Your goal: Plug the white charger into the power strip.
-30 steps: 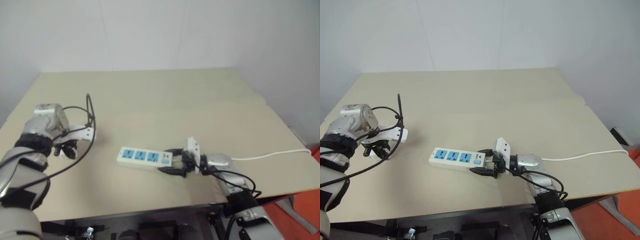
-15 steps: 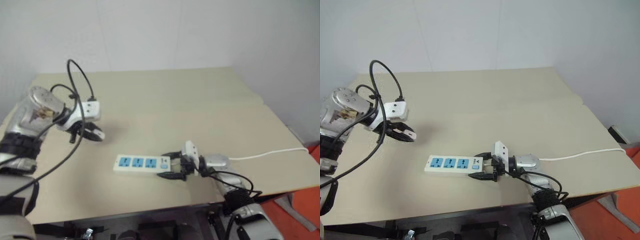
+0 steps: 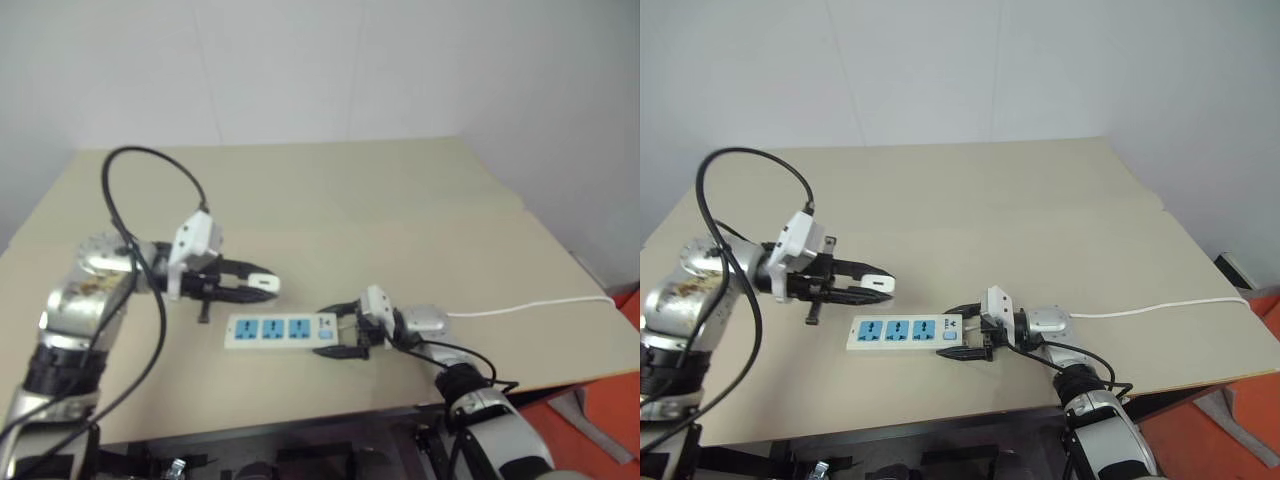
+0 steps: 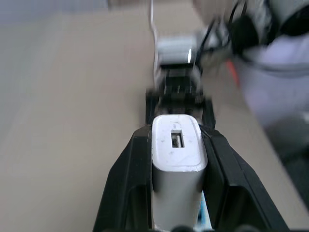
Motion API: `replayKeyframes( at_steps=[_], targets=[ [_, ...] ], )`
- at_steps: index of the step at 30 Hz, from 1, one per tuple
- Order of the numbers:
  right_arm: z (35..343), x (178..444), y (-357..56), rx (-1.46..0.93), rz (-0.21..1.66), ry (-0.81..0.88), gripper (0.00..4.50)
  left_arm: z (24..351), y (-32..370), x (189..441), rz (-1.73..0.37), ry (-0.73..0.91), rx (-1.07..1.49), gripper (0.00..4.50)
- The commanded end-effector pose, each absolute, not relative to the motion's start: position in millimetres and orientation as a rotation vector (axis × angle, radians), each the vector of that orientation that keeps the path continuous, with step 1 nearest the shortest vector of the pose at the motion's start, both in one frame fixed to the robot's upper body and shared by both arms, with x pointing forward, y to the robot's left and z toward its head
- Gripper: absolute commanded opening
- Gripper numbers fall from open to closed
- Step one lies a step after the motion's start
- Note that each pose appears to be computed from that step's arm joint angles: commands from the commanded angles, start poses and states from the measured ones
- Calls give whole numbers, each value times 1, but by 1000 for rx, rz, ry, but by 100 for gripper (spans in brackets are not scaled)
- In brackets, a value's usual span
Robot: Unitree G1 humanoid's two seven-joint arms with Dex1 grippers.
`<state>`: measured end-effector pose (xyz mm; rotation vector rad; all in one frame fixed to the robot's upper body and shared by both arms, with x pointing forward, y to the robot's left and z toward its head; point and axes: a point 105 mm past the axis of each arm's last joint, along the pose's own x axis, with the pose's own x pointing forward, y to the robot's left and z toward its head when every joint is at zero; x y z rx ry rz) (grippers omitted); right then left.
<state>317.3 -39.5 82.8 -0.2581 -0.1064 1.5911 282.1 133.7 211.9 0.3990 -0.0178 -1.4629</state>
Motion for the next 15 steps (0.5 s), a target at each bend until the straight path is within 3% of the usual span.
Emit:
replayKeyframes(
  at_steps=[1, 8, 15],
  targets=[
    [68, 302, -29, -267, 1702, -56, 344, 224, 122, 273, -1488, -111, 352, 102],
    [67, 300, -25, -259, 1746, -18, 344, 218, 111, 266, -1525, -130, 232, 102],
    [67, 301, -25, -249, 1745, 9, 344, 182, 107, 263, -1513, -88, 233, 102]
  ],
)
